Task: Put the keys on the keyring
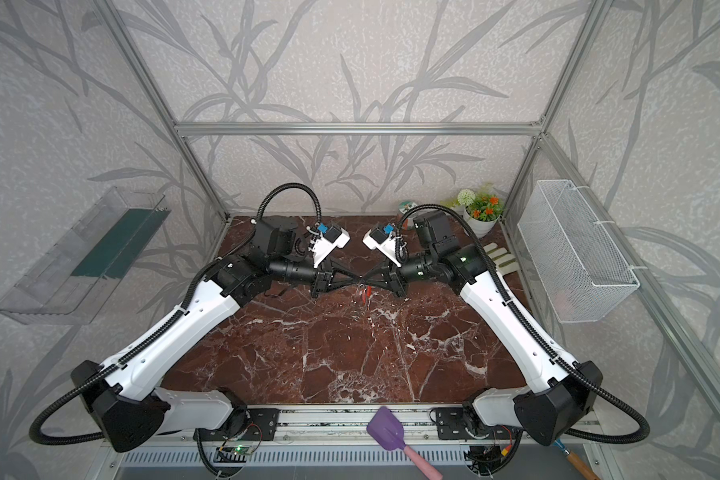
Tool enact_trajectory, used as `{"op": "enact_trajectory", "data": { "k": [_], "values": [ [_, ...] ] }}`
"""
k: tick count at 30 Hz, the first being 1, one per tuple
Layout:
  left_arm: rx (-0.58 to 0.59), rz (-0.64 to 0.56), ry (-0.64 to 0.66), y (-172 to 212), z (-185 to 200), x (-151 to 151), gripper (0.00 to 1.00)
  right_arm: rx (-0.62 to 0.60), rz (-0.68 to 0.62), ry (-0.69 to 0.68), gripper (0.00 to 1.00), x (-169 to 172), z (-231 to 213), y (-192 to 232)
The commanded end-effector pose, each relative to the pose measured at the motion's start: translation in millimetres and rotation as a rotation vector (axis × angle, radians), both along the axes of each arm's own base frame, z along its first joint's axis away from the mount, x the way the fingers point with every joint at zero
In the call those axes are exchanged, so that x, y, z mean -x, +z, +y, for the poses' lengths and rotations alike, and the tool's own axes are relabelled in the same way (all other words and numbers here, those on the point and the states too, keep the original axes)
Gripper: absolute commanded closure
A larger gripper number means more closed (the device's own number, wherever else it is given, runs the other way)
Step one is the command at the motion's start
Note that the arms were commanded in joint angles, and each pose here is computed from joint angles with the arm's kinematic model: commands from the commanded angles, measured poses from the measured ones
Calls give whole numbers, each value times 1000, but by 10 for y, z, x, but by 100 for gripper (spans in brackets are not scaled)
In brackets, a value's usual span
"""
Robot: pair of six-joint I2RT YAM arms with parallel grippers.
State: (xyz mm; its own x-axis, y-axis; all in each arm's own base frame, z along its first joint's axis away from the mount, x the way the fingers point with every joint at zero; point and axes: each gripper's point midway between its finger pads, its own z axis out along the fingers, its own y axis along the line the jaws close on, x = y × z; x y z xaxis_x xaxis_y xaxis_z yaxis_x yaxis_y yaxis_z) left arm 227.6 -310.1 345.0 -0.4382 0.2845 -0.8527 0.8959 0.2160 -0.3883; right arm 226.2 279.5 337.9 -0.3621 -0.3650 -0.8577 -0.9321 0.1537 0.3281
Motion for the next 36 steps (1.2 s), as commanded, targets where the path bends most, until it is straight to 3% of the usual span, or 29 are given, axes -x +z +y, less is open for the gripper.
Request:
{"op": "enact_trajectory", "data": {
  "k": [1, 5, 6, 8, 12, 22, 36],
  "values": [
    [14, -15, -32, 76, -59, 38, 100, -65, -44, 28, 100, 21, 56, 224],
    [27, -36, -4, 106, -59, -12, 100, -61, -50, 1, 100, 4, 37, 217],
    [34, -46, 9, 112, -58, -35, 100, -56, -59, -26, 96, -27, 19, 216],
    [57, -75, 39, 155, -50, -75, 100, -57, -80, -69, 79, -77, -24, 229],
    [126, -138, 112, 310, -13, -174, 100, -122, -107, -184, 73, -208, -187, 345],
    [322, -216, 218, 772, 42, -302, 100, -320, -156, -356, 71, -303, -405, 606],
    [518, -275, 307, 1128, 144, -382, 100, -519, -27, -344, 68, -424, -235, 919]
  ]
}}
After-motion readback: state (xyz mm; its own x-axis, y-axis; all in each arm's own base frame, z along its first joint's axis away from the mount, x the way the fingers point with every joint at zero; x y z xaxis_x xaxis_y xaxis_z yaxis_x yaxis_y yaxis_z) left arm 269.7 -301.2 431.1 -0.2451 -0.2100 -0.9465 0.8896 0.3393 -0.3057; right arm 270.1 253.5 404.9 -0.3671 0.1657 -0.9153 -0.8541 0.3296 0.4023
